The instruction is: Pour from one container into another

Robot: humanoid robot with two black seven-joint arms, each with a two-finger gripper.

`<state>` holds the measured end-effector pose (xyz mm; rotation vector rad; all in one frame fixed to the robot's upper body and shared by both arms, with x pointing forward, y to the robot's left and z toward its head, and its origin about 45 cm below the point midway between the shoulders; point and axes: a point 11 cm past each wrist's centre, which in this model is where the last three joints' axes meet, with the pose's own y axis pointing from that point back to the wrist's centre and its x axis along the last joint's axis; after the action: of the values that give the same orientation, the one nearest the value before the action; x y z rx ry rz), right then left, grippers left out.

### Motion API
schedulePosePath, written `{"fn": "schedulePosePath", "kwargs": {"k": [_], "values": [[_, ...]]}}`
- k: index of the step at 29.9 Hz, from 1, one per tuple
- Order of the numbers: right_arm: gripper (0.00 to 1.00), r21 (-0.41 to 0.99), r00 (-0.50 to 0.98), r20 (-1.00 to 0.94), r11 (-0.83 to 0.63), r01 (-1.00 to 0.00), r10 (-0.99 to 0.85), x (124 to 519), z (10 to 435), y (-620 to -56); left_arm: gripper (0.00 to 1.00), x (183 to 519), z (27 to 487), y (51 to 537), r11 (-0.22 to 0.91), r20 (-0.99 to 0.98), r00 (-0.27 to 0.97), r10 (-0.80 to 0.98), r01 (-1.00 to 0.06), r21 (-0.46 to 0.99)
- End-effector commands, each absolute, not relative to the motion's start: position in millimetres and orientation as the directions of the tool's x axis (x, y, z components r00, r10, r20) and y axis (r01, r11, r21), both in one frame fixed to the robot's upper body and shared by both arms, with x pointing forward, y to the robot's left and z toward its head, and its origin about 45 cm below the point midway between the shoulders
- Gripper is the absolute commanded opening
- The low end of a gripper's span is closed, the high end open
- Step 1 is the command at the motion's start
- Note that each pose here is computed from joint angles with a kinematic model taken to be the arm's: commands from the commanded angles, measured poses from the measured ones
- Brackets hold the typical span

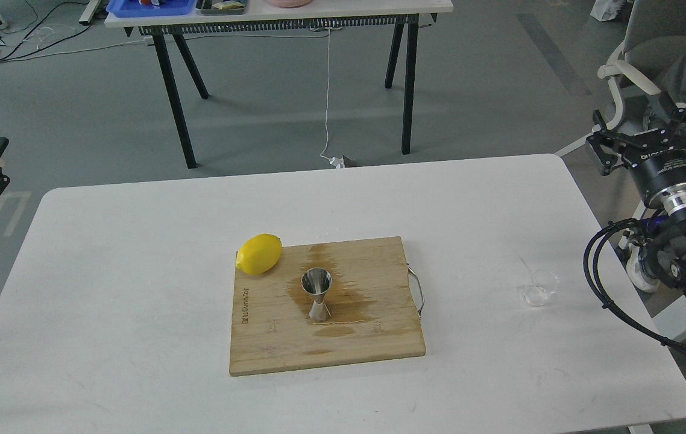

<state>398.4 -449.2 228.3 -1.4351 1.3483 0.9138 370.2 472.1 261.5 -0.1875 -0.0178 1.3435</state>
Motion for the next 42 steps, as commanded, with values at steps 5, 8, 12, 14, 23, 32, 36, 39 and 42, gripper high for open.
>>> {"fn": "schedulePosePath", "kwargs": {"k": [5, 8, 12, 14, 23, 32, 36, 39, 42], "values": [[0.98, 0.034, -0.052, -0.985, 0.110, -0.993, -0.162, 377, 241, -454, 0.99, 371, 240, 451, 0.255, -0.109, 0.266, 0.958, -0.961, -0.108], [0.98, 0.198, -0.217, -0.963, 0.130, -0.972, -0.161, 356, 224, -462, 0.99, 371, 239, 450, 0.260, -0.103, 0.270, 0.957, -0.960, -0.103], [0.98, 0.355, -0.375, -0.911, 0.135, -0.925, -0.175, 326, 199, -469, 0.99, 370, 236, 451, 0.255, -0.105, 0.265, 0.959, -0.962, -0.097], [0.98, 0.401, -0.417, -0.889, 0.120, -0.908, -0.191, 314, 194, -469, 0.99, 369, 235, 452, 0.253, -0.105, 0.263, 0.959, -0.963, -0.095], [0.98, 0.605, -0.609, -0.769, 0.084, -0.791, -0.195, 269, 156, -472, 0.99, 368, 227, 449, 0.258, -0.105, 0.265, 0.958, -0.963, -0.079], [0.98, 0.689, -0.668, -0.704, -0.007, -0.724, -0.243, 253, 120, -440, 0.99, 367, 224, 447, 0.258, -0.112, 0.266, 0.958, -0.963, -0.076], [0.98, 0.705, -0.676, -0.690, -0.029, -0.709, -0.257, 250, 113, -432, 0.99, 367, 223, 448, 0.257, -0.112, 0.264, 0.958, -0.964, -0.072], [0.98, 0.711, -0.675, -0.678, -0.025, -0.703, -0.293, 252, 110, -430, 0.99, 366, 220, 446, 0.262, -0.112, 0.268, 0.957, -0.963, -0.063], [0.98, 0.719, -0.675, -0.664, -0.027, -0.694, -0.323, 254, 99, -421, 0.99, 365, 219, 447, 0.261, -0.113, 0.266, 0.957, -0.964, -0.059]]}}
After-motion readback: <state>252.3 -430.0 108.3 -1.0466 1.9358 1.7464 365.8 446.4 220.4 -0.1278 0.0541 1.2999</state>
